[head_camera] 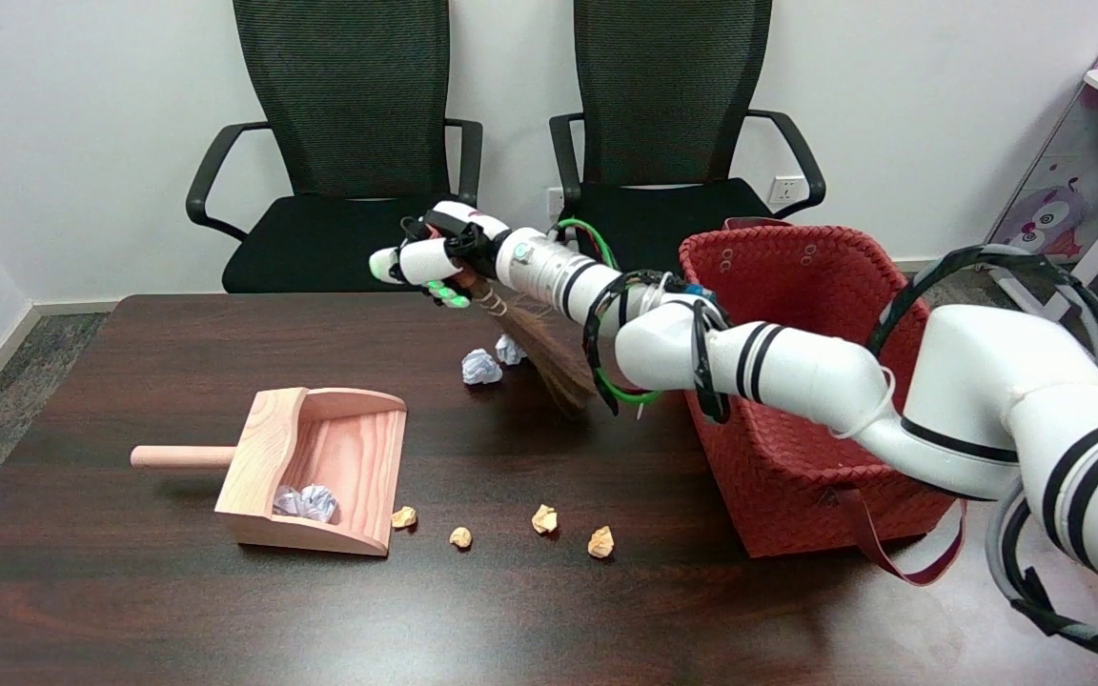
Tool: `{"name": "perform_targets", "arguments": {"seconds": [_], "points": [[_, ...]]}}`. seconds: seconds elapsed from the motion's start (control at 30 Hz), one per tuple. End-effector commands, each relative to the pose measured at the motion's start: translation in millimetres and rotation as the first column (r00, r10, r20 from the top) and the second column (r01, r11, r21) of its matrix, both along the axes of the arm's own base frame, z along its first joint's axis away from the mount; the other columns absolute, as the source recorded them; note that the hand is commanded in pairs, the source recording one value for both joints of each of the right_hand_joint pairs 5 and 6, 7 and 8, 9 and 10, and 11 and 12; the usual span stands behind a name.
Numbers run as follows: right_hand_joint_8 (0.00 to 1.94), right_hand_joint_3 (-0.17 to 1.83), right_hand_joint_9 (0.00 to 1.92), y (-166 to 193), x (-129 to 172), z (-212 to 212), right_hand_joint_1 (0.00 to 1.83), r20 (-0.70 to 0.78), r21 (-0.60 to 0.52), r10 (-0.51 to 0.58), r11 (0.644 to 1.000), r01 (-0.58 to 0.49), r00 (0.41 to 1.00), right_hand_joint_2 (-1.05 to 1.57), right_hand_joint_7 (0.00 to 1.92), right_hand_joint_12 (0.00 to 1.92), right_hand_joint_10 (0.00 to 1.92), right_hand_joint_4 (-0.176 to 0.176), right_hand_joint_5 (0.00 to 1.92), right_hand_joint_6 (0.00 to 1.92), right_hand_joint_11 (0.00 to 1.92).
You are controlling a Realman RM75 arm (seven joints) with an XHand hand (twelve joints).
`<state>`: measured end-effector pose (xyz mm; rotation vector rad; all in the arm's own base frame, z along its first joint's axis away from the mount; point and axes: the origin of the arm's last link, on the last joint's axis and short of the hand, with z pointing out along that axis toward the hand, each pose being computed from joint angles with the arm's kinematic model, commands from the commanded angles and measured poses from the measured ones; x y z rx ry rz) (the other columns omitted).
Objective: Sweep the paper ball into the dustpan.
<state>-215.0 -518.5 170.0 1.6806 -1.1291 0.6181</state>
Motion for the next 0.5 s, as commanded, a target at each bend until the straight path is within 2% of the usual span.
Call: {"name": "perform_targets", "arguments": {"seconds": [0.03, 0.2, 0.5], "points": [[1.92, 0.81, 1.92, 40.2, -12.2, -21.6, 1.01, 0.176, 0.105, -0.117, 0.989, 0.099, 0.977, 1.49, 1.92, 1.92, 1.92, 0.000, 1.92, 1.92, 1.92], [1.92, 0.83, 1.92, 55.5, -19.4, -25.6, 1.01, 0.258, 0.127, -0.177, 0.981, 0.148, 0.950, 1.48, 1.92, 1.92, 1.92, -0.001, 1.92, 1.92, 1.92], [1.92, 0.80, 1.92, 71.7, -14.5, -27.9, 1.02, 0.288, 0.168, -0.187, 0.975, 0.142, 0.939, 1.49, 1.92, 1.92, 1.92, -0.001, 1.92, 1.92, 1.92]]}}
